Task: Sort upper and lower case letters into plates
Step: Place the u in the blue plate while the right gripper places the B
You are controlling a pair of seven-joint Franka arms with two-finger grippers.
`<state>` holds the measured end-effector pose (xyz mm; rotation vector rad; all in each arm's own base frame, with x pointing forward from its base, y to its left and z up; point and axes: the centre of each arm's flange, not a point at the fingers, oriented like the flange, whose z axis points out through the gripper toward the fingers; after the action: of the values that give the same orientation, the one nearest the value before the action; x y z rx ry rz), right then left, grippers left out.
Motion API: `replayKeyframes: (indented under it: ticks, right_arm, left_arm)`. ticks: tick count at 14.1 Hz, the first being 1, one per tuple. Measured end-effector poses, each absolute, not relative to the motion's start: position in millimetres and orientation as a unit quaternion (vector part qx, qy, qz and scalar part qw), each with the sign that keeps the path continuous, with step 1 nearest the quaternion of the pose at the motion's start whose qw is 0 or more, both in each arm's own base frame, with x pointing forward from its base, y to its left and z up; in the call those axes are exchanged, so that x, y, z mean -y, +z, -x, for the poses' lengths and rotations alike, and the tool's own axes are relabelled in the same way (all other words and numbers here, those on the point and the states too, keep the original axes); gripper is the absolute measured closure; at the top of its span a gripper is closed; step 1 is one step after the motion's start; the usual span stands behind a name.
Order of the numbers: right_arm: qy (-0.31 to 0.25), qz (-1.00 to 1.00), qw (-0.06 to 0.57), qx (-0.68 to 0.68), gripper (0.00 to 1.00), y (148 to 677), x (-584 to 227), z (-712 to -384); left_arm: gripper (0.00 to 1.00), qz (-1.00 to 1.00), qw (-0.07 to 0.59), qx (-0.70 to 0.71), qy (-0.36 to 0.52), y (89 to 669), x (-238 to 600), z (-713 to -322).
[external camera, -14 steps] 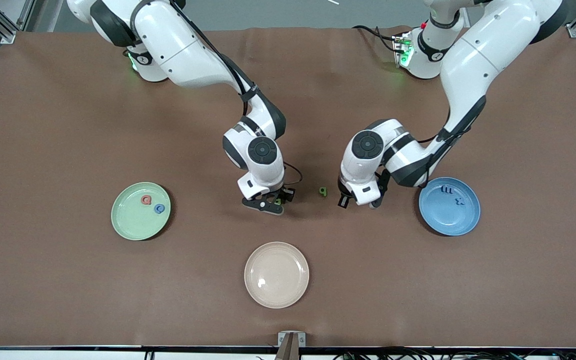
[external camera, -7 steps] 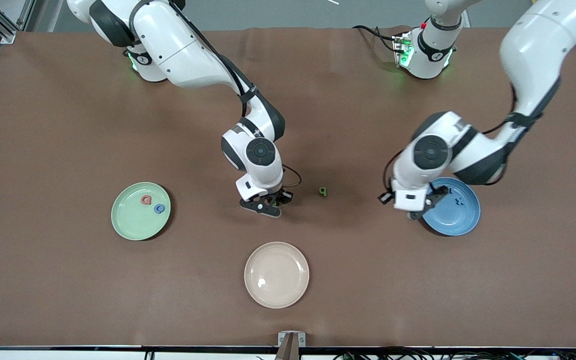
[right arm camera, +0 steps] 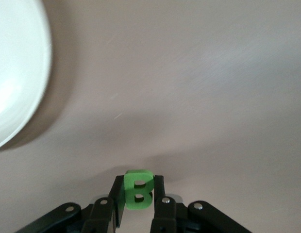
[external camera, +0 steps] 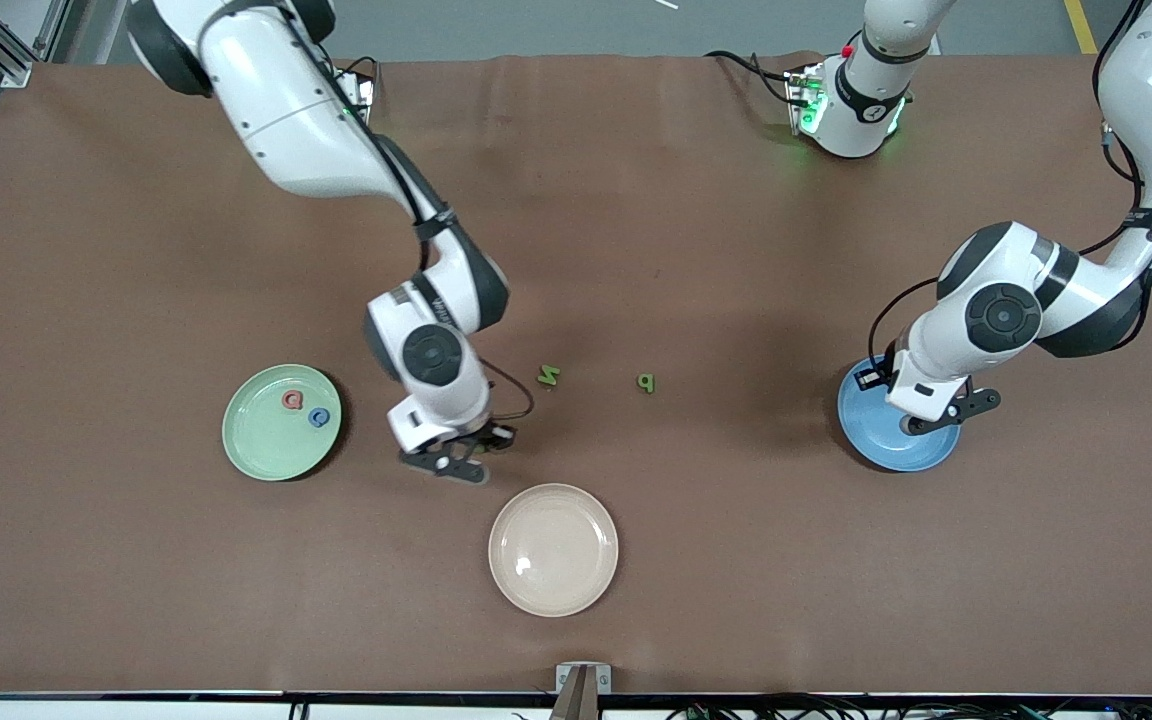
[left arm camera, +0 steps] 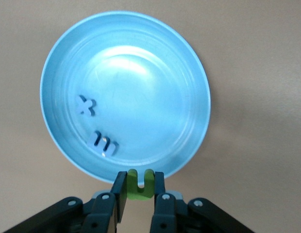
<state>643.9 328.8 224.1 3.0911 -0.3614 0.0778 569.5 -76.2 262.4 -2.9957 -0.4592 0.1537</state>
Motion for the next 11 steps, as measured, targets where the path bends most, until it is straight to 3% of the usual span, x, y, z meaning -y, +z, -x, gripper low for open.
replayKeyframes:
  ticks: [5, 11]
  right_arm:
    - [-0.001, -0.998, 0.028, 0.050, 0.73, 257, -182, -655]
    - [0.001, -1.000, 0.022, -0.007, 0.73, 225, -28, -639]
  left_arm:
    - [0.74, 0.991, 0.047, 0.122, 0.023, 227, 69, -561]
    - [0.74, 0.993, 0.038, 0.110, 0.017, 195, 62, -559]
